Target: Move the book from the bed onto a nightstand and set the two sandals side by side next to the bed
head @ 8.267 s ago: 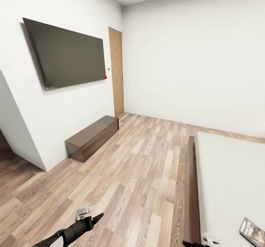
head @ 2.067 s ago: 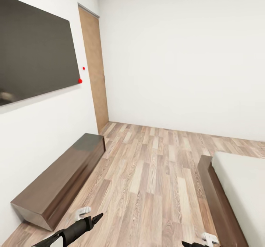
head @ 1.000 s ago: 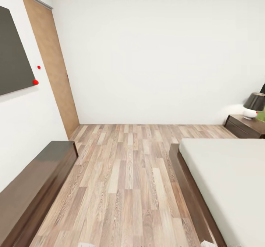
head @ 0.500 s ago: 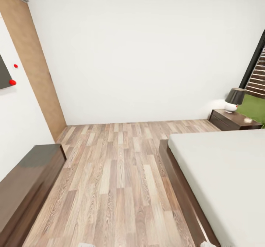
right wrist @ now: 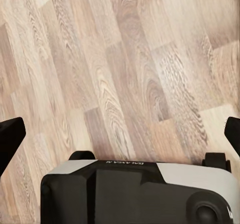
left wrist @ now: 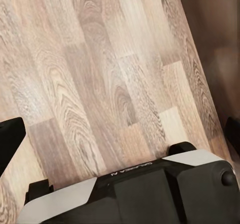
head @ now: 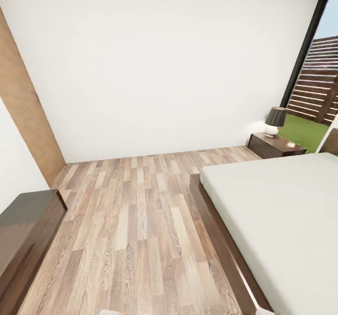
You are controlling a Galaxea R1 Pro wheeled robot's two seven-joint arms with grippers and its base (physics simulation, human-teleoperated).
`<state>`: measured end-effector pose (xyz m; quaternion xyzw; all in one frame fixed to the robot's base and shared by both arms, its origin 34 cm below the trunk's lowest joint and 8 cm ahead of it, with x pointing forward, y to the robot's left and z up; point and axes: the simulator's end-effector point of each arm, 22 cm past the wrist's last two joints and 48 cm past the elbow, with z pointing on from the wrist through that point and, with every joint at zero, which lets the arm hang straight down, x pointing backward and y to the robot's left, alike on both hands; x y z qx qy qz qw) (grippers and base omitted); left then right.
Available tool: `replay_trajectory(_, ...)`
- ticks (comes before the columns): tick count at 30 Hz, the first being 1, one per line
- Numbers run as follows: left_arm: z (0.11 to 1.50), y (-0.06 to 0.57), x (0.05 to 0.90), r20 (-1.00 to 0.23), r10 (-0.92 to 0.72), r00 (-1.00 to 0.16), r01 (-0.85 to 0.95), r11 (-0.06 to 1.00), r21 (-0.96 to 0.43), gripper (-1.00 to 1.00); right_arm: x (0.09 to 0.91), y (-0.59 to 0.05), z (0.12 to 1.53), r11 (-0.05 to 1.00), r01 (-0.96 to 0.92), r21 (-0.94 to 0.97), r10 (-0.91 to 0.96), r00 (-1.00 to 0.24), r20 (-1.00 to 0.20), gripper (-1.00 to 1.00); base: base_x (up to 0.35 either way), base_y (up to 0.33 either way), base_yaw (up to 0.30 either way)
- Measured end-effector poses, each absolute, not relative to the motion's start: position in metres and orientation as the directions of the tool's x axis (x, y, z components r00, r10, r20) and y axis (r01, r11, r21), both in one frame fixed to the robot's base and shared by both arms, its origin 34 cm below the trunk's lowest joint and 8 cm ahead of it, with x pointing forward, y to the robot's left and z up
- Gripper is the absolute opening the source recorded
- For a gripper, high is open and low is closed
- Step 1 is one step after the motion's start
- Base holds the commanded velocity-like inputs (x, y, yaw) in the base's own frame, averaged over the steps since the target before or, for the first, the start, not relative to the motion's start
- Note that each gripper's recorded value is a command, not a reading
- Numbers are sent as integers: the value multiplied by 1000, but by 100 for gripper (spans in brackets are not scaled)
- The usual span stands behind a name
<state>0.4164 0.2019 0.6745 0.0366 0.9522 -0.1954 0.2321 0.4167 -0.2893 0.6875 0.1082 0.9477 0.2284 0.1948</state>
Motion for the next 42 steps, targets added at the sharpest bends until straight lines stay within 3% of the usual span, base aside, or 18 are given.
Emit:
replay_trajectory(23, 668, 201, 409, -438, -22, -899, 153, 920, -361, 100, 410, -289, 681, 872, 125, 473, 294, -907, -302, 100, 5, 0, -233)
replay_trajectory(33, 668, 202, 409, -437, -22, -899, 152, 920, -361, 100, 409, -289, 681, 872, 127, 473, 294, -908, -299, 100, 3, 0, -40)
replay_trajectory(42, 669, 203, 411, -446, -28, -895, 151, 921, -359, 100, 409, -289, 681, 872, 126, 473, 294, -908, -299, 100, 300, 0, 3)
